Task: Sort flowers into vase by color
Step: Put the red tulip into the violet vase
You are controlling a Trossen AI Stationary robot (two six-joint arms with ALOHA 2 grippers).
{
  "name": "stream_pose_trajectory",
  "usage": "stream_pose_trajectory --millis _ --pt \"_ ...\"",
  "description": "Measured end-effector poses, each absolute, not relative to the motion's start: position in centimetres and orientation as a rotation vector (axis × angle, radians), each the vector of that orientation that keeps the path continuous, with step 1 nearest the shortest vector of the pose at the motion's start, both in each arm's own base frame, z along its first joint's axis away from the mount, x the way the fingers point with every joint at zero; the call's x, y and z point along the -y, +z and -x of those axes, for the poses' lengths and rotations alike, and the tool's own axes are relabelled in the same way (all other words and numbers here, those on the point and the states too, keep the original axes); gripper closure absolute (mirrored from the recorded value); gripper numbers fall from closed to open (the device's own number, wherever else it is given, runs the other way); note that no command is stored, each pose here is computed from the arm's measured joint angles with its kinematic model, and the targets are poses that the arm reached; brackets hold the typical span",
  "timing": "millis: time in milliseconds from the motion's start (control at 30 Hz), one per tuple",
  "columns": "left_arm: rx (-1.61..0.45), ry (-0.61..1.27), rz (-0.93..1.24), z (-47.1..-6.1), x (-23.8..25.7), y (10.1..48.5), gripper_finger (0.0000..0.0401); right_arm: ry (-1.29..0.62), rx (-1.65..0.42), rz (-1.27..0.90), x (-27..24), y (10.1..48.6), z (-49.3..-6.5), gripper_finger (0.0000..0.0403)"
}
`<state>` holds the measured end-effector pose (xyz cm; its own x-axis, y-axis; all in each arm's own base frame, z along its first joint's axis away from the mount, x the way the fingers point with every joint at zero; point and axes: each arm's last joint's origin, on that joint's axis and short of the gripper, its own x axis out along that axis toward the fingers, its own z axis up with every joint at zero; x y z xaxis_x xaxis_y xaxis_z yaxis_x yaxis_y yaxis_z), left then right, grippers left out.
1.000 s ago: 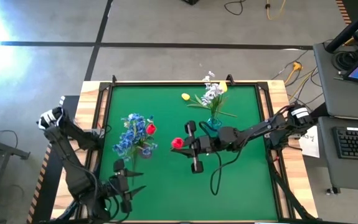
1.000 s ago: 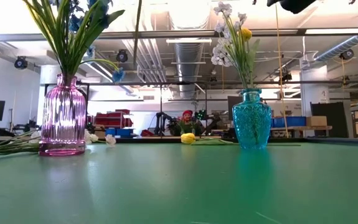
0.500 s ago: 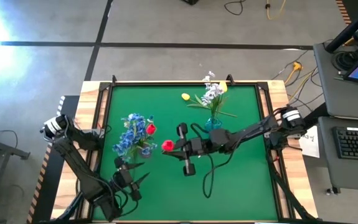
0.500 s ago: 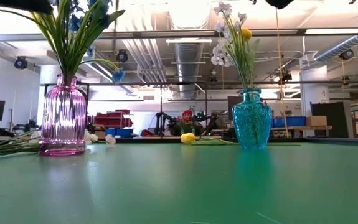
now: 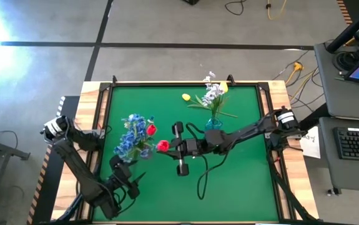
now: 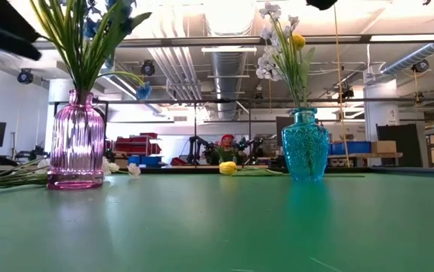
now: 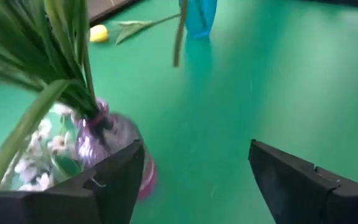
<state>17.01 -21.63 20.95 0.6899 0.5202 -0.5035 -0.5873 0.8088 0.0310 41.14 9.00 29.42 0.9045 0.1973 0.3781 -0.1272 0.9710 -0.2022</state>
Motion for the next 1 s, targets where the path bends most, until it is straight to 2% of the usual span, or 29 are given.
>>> stream_pose_trajectory --millis 167,567,1000 --pt "-0.557 0.606 0.104 -16.6 21.8 20.8 0.0106 0.161 0.387 0.18 -8.6 28.8 -41.5 0.0394" --pt "-0.659 0.592 0.075 -15.7 22.0 20.4 0.0105 0.163 0.365 0.182 -8.6 28.5 -41.6 0.0394" --pt "-0.729 0.531 0.07 -13.8 23.5 21.6 0.0132 0.163 0.339 0.204 -8.6 28.3 -41.7 0.0394"
